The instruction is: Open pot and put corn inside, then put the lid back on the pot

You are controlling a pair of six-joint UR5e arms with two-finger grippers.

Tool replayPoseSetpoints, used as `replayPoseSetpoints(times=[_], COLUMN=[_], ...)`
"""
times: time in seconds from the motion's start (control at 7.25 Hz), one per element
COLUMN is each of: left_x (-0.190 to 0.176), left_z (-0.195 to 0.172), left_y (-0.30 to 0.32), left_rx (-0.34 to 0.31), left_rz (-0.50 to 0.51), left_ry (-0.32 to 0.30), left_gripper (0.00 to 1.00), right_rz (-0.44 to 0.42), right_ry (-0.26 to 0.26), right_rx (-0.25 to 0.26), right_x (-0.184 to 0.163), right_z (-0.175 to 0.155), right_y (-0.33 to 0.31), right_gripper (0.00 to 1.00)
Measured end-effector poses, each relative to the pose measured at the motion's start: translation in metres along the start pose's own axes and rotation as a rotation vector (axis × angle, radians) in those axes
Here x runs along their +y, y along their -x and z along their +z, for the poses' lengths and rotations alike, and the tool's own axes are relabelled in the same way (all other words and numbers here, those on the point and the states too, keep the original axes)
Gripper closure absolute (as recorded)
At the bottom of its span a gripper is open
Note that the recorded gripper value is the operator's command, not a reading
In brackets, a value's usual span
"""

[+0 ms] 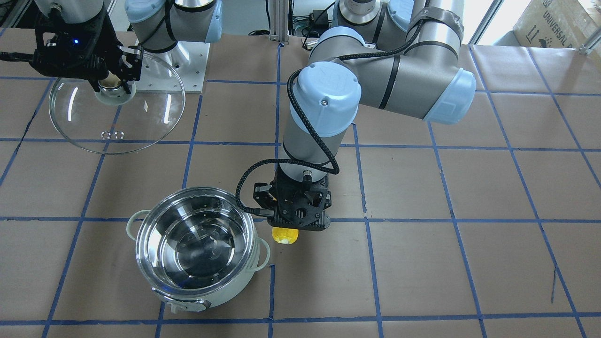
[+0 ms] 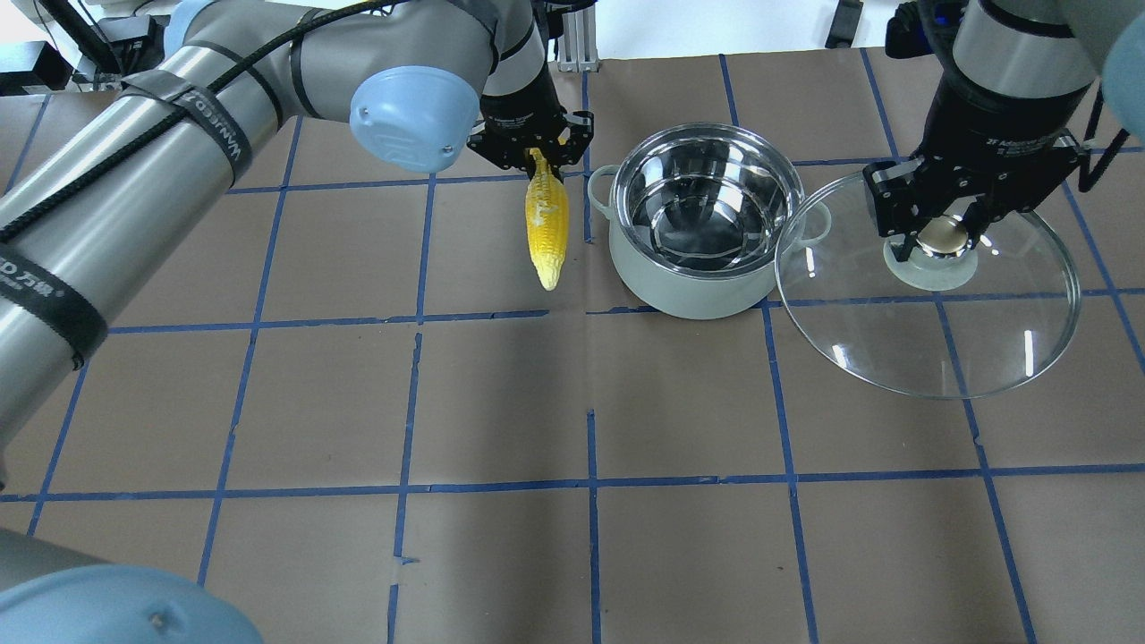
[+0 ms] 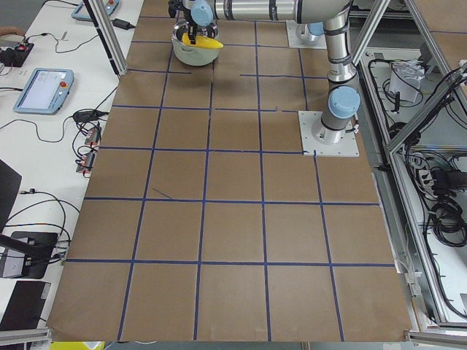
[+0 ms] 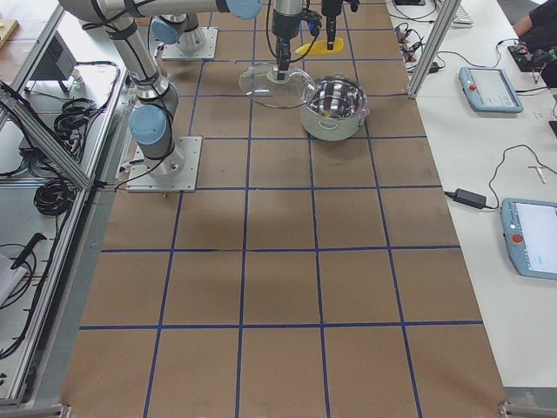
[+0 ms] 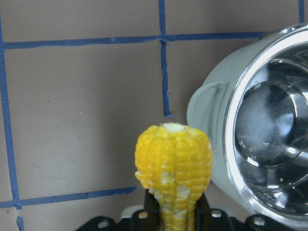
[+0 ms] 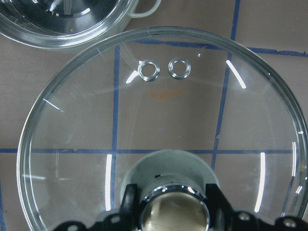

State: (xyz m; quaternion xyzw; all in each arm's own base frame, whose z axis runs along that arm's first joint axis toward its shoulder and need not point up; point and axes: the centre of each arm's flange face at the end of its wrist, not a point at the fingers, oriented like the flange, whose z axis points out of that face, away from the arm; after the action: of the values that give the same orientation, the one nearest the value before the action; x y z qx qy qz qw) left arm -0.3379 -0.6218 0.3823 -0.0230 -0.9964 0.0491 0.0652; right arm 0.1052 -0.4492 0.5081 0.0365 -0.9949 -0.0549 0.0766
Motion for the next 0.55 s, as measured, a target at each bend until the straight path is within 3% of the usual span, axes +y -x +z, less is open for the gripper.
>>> replayPoseSetpoints(times=[0.55], left_x=[-0.024], left_z=[0.037], left_y=[-0.056], left_rx=[0.008], left_rz=[0.010], left_ry=[-0.007], left_gripper=[0.80], right_rz=[-0.011], right_ry=[0.055], right_rx=[0.015], right_x=[0.006], right_z=[0.005], right_y=[-0.001], right_gripper=[0.87])
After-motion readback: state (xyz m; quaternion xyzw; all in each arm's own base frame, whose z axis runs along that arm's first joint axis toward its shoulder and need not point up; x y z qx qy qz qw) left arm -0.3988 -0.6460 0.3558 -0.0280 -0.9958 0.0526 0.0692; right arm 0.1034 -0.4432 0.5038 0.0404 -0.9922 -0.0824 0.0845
